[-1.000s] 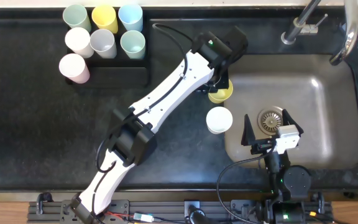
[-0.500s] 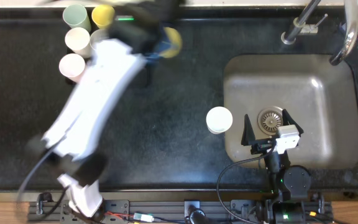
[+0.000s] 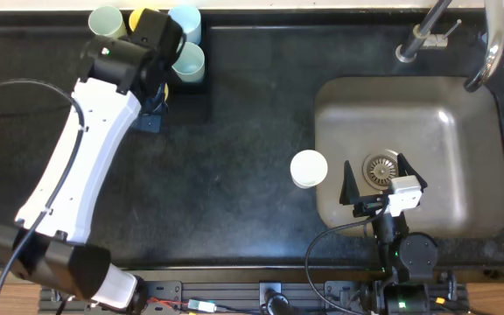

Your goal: Store Cups

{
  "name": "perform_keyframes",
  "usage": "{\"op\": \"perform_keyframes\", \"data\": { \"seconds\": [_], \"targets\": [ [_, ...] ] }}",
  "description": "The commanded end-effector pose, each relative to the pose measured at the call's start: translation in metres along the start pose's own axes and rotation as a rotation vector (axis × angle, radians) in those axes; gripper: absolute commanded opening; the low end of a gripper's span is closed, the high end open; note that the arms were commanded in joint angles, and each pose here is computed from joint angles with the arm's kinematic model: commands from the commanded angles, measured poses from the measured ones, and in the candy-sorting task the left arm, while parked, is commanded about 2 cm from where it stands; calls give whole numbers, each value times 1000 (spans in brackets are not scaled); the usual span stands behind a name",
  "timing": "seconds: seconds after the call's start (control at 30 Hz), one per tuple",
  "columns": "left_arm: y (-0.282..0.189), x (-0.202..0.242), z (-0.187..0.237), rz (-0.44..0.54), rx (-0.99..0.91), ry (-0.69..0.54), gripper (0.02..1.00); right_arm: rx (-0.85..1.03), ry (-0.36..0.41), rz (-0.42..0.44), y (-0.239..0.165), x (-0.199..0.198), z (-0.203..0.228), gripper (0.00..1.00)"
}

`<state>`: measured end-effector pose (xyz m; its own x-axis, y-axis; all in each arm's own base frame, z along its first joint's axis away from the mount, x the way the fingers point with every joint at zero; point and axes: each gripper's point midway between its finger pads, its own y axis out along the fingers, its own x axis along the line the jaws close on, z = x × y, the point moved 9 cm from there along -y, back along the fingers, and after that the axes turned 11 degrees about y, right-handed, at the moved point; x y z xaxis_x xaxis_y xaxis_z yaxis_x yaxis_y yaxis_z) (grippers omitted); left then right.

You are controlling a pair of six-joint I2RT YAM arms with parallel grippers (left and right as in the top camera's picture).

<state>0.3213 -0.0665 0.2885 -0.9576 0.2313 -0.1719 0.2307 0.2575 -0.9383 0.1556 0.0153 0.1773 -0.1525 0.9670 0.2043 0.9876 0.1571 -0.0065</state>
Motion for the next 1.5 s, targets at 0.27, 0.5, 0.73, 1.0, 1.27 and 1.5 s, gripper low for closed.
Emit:
{"op": "perform_keyframes", "data": {
  "seconds": [0.27, 0.5, 0.73, 1.0, 1.27, 1.5],
  "targets": [
    [55, -20, -10, -51, 107, -122, 36, -4, -3, 6, 0, -2, 3, 998],
    [75, -28, -14, -69, 110, -170, 36, -4, -3, 6, 0, -2, 3, 998],
    [84, -29, -19, -86, 140, -194, 36, -4, -3, 6, 0, -2, 3, 996],
    [101, -35, -12, -105, 183, -202, 36, -4, -3, 6, 0, -2, 3, 998],
    [103, -35, -14, -111, 169, -229, 36, -4, -3, 6, 0, -2, 3, 996],
    [103, -35, -16, -113, 154, -233, 38, -4, -3, 6, 0, -2, 3, 998]
  ]
}}
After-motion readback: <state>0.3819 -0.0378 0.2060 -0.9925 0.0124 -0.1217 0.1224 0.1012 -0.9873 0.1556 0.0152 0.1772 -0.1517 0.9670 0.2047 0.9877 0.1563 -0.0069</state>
